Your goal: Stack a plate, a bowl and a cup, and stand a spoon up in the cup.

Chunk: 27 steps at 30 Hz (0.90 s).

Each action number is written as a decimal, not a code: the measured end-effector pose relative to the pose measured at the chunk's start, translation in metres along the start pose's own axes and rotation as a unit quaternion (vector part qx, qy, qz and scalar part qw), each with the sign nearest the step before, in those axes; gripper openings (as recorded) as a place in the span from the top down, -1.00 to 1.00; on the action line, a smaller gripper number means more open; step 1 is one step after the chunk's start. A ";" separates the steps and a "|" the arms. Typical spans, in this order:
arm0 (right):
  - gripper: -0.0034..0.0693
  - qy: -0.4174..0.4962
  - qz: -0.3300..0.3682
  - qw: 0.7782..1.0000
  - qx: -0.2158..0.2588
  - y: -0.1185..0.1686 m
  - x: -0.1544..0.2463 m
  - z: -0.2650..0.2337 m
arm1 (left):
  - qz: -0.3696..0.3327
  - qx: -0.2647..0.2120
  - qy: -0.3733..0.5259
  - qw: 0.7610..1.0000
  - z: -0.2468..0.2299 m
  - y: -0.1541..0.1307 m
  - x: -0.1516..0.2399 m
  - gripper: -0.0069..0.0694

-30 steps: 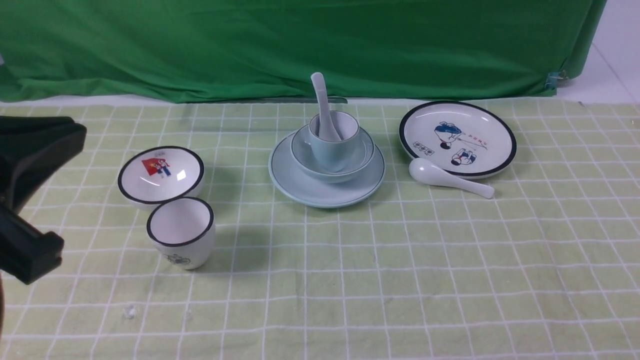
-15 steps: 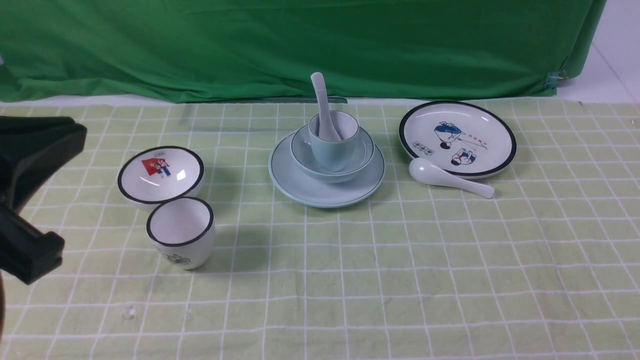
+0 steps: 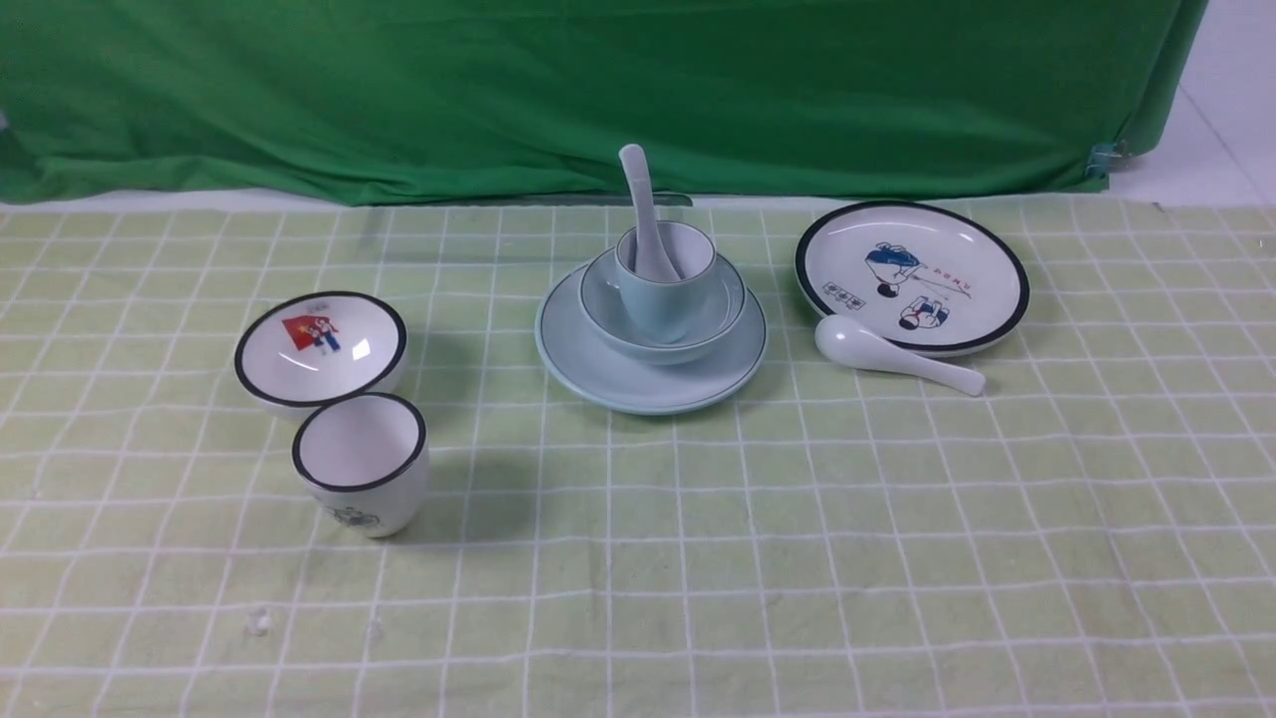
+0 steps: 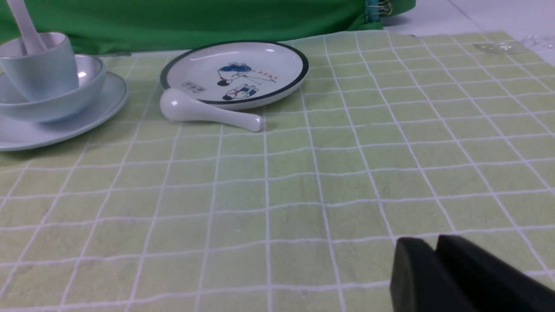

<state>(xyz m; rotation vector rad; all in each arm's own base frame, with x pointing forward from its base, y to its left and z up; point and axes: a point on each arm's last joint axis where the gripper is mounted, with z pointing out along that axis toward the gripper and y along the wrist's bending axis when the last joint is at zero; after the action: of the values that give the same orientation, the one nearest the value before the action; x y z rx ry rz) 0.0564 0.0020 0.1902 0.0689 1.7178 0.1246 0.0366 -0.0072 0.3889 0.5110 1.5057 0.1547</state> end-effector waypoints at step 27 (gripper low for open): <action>0.41 0.000 0.000 1.000 0.000 0.000 0.000 0.000 | -0.240 -0.106 0.106 0.959 0.020 -0.072 0.189 0.89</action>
<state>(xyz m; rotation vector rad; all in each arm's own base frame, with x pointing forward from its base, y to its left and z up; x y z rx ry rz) 0.0564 0.0020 0.1902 0.0696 1.7186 0.1254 0.0553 0.0014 0.1868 -0.0542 1.7560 -0.0110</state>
